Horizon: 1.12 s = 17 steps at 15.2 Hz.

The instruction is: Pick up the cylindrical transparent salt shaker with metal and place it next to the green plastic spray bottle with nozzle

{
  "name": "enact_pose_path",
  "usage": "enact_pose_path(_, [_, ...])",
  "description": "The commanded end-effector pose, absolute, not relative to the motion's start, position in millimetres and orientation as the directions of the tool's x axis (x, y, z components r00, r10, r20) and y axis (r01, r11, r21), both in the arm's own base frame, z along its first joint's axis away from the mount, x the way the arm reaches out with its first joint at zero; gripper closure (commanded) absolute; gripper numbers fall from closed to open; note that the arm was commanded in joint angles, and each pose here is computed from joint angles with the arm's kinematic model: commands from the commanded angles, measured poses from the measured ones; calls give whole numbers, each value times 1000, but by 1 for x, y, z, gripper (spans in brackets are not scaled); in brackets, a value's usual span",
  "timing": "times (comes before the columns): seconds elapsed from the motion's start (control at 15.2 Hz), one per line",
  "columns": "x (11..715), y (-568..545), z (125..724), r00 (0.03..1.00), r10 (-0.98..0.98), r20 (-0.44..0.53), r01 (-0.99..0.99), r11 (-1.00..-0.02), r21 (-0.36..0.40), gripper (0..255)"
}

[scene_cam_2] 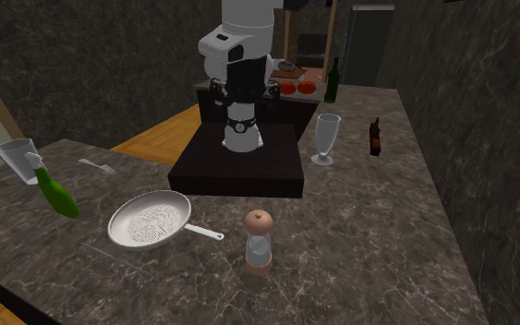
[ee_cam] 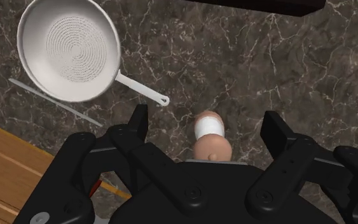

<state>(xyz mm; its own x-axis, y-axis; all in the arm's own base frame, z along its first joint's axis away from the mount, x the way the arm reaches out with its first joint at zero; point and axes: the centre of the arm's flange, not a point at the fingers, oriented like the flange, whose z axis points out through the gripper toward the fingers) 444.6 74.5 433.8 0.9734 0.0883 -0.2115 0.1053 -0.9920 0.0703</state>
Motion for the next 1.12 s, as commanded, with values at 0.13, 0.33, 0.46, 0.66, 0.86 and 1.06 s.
enact_pose_path(0.13, [484,86,390,971,76,-229,94,-993,71,0])
enact_pose_path(0.33, [512,94,361,968,67,-242,86,-994,72,0])
enact_pose_path(0.46, [531,100,341,966,61,-250,81,-994,73,0])
enact_pose_path(0.66, [558,107,311,963,51,-263,73,-995,74,0])
enact_pose_path(0.86, [585,115,281,960,42,-276,65,-995,75,0])
enact_pose_path(1.06, [596,118,261,959,38,-282,62,-995,76,0])
